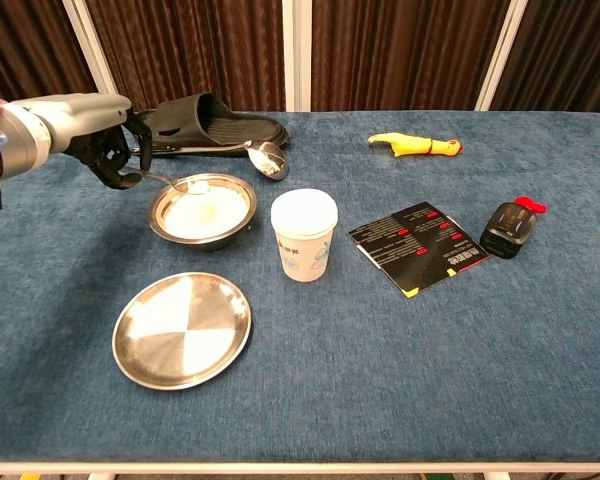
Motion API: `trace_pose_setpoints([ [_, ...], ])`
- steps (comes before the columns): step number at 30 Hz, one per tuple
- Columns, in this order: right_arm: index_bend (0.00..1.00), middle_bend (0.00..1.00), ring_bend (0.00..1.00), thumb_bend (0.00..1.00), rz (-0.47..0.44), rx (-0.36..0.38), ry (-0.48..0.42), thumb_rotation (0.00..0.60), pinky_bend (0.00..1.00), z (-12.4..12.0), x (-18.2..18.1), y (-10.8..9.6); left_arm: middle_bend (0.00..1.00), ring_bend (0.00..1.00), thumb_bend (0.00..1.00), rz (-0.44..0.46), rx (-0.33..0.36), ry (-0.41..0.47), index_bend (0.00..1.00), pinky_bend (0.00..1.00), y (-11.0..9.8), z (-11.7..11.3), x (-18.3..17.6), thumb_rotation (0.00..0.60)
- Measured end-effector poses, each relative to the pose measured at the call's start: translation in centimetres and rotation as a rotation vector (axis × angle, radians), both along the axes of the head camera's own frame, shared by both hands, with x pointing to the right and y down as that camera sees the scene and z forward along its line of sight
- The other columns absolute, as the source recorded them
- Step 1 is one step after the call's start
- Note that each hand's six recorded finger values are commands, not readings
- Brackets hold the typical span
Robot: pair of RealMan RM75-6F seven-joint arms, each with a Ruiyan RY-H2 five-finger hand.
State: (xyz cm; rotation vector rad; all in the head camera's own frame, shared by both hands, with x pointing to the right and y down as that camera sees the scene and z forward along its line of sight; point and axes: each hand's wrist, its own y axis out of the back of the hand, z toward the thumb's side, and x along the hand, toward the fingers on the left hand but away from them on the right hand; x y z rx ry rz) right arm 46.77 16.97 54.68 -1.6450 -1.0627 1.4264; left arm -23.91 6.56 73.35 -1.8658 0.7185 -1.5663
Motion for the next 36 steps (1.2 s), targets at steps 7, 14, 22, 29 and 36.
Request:
trace_pose_setpoints([
  [7, 0.05, 0.21, 0.00, 0.23, -0.003, 0.020, 0.016, 0.600, 0.04, -0.7, 0.2, -0.5, 0.94, 0.94, 0.51, 0.017, 0.008, 0.040, 0.62, 1.00, -0.4, -1.4, 1.2, 0.600],
  [14, 0.05, 0.21, 0.00, 0.24, -0.012, 0.053, 0.043, 0.600, 0.04, -1.7, 0.3, -1.8, 0.94, 0.94, 0.51, 0.084, 0.039, 0.055, 0.62, 1.00, -0.6, -3.3, 3.6, 0.600],
  [22, 0.05, 0.21, 0.00, 0.24, -0.017, 0.060, 0.048, 0.600, 0.04, -2.0, 0.2, -2.2, 0.94, 0.94, 0.51, 0.173, 0.065, 0.052, 0.62, 1.00, -0.1, -4.6, 7.4, 0.600],
  [29, 0.05, 0.21, 0.00, 0.23, -0.009, 0.051, 0.044, 0.600, 0.04, -1.8, 0.5, -2.0, 0.94, 0.94, 0.51, 0.236, 0.077, 0.023, 0.62, 1.00, 0.7, -4.9, 10.0, 0.600],
  [36, 0.05, 0.21, 0.00, 0.23, 0.001, 0.042, 0.035, 0.600, 0.04, -1.4, 0.8, -1.8, 0.94, 0.94, 0.51, 0.325, 0.162, -0.077, 0.62, 1.00, 1.3, -5.1, 11.5, 0.600],
])
